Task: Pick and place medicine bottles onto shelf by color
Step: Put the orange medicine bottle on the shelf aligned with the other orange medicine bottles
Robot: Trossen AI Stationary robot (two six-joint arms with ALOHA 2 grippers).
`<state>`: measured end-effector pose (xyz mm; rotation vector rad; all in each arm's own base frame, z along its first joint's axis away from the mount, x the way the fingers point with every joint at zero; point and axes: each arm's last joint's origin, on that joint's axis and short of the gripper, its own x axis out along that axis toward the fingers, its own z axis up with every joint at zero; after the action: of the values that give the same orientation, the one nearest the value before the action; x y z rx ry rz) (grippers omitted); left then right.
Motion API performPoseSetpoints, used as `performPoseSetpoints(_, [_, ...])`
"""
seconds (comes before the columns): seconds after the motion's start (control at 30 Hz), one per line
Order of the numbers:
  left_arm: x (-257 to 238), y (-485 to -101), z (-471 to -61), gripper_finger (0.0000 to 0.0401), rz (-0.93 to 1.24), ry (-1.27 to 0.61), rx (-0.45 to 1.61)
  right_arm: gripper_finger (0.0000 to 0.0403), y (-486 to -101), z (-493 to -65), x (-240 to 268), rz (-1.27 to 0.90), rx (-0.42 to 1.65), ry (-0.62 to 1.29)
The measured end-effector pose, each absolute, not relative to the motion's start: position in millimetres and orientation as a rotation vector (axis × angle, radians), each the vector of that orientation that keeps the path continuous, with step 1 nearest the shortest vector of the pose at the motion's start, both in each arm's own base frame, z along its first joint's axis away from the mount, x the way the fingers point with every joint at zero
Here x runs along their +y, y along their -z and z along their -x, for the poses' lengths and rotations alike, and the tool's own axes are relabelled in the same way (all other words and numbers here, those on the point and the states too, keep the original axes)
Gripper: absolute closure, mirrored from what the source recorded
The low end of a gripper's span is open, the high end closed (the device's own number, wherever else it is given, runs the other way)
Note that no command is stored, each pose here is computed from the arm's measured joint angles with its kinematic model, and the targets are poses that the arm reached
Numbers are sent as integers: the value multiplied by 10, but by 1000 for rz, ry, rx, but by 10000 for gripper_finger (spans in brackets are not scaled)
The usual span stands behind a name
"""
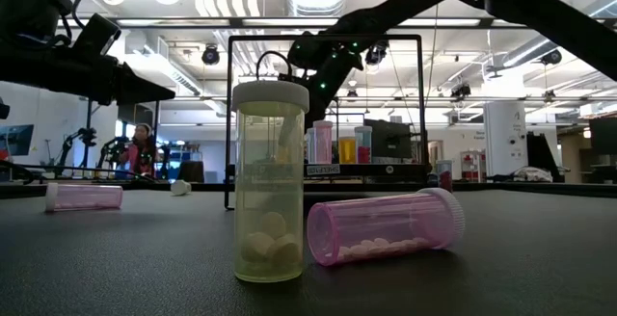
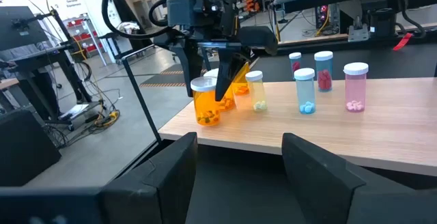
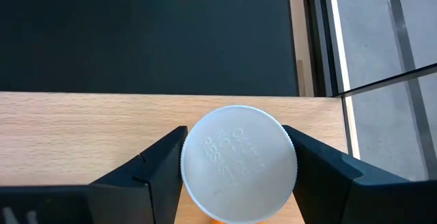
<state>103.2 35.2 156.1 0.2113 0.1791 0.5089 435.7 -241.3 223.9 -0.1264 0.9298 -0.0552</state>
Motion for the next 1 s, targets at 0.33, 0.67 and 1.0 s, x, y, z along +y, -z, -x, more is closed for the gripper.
performPoseSetpoints(0.33, [352, -1561, -1032, 202, -212, -509, 179, 186, -2193, -4359, -2425, 130, 920, 60])
performPoseSetpoints(0.67, [352, -1561, -1032, 202, -211, -509, 179, 186, -2193, -4358, -2427, 138, 920, 57])
performPoseSetpoints(1.0, [352, -1561, -1032, 202, -211, -509, 179, 104, -2192, -4341, -2455, 96, 920, 81])
